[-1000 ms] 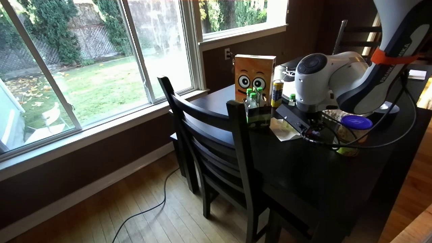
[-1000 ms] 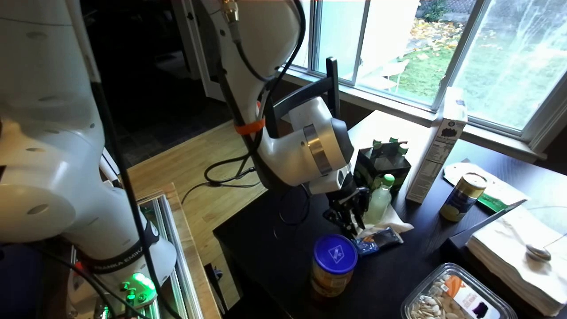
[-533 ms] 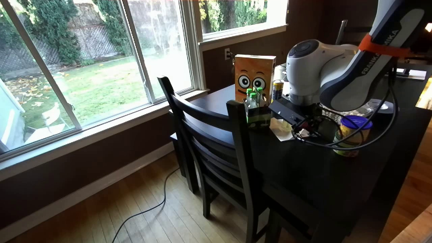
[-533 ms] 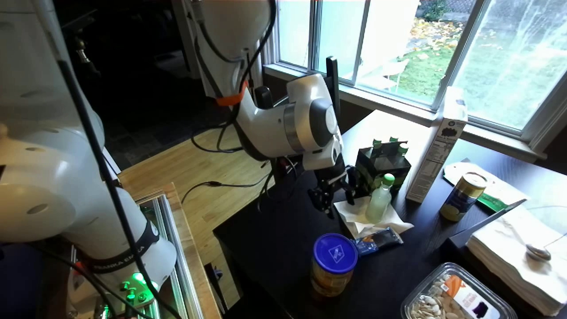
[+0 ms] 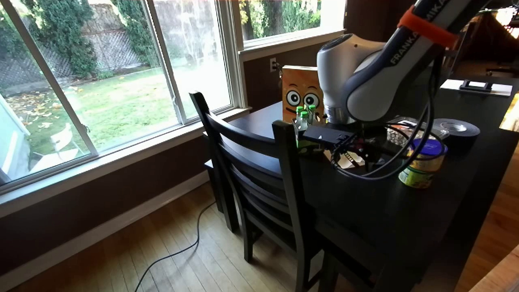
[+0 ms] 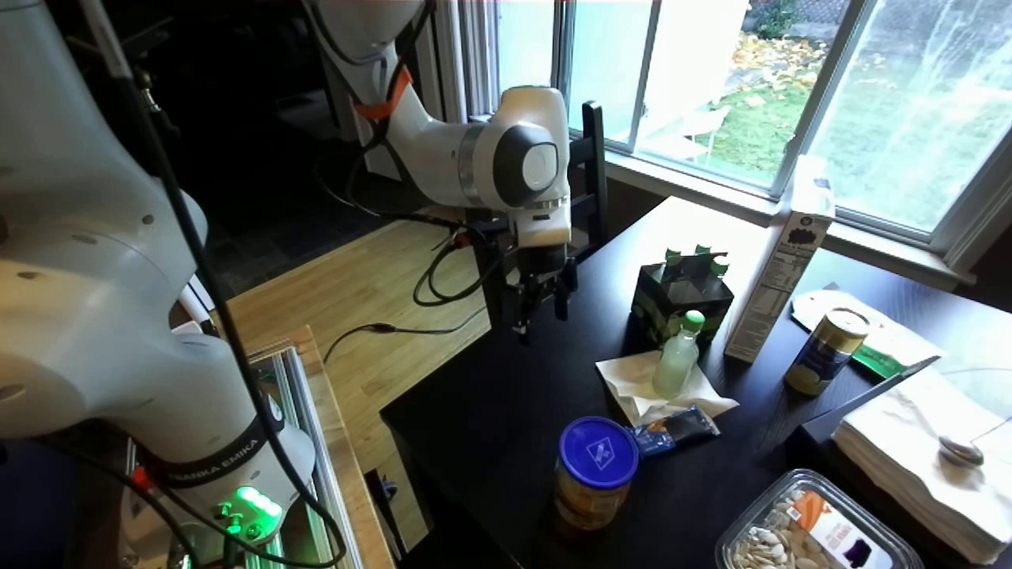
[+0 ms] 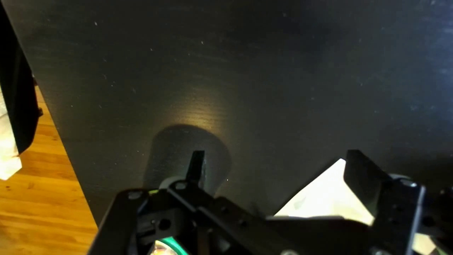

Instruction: Move the blue packet to the right

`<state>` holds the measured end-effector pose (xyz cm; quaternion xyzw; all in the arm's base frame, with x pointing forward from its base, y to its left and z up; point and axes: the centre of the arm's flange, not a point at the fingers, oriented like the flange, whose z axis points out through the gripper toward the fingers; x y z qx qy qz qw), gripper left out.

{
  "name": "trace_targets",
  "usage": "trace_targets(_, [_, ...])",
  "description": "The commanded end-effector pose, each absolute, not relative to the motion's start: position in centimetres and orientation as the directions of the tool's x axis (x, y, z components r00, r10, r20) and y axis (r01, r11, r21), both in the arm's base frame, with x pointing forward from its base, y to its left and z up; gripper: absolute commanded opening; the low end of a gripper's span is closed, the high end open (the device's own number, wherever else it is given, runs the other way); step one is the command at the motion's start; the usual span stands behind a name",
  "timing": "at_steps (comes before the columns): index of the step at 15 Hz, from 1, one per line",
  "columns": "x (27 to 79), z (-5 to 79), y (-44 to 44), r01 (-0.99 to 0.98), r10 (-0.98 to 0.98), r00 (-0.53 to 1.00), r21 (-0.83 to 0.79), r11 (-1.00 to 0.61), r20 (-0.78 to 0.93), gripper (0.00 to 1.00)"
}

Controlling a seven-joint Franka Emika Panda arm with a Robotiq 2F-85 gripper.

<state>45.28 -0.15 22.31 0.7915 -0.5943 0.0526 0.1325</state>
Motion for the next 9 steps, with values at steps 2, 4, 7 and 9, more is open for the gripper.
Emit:
trace_targets(2, [46.0, 30.2, -1.8, -0.869, -0.879, 0.469, 0.224, -0.441, 0.089, 1.0])
trace_targets(4, [46.4, 31.1, -2.1, -0.824, -0.832, 0.553, 0.183, -0.537, 0.05, 1.0])
trace_targets(7, [47.9, 26.0, 0.9, -0.846, -0.845, 0.526, 0.168, -0.507, 0.098, 1.0])
trace_targets(9, [48.0, 26.1, 0.6, -0.839, -0.839, 0.536, 0.167, -0.517, 0.095, 1.0])
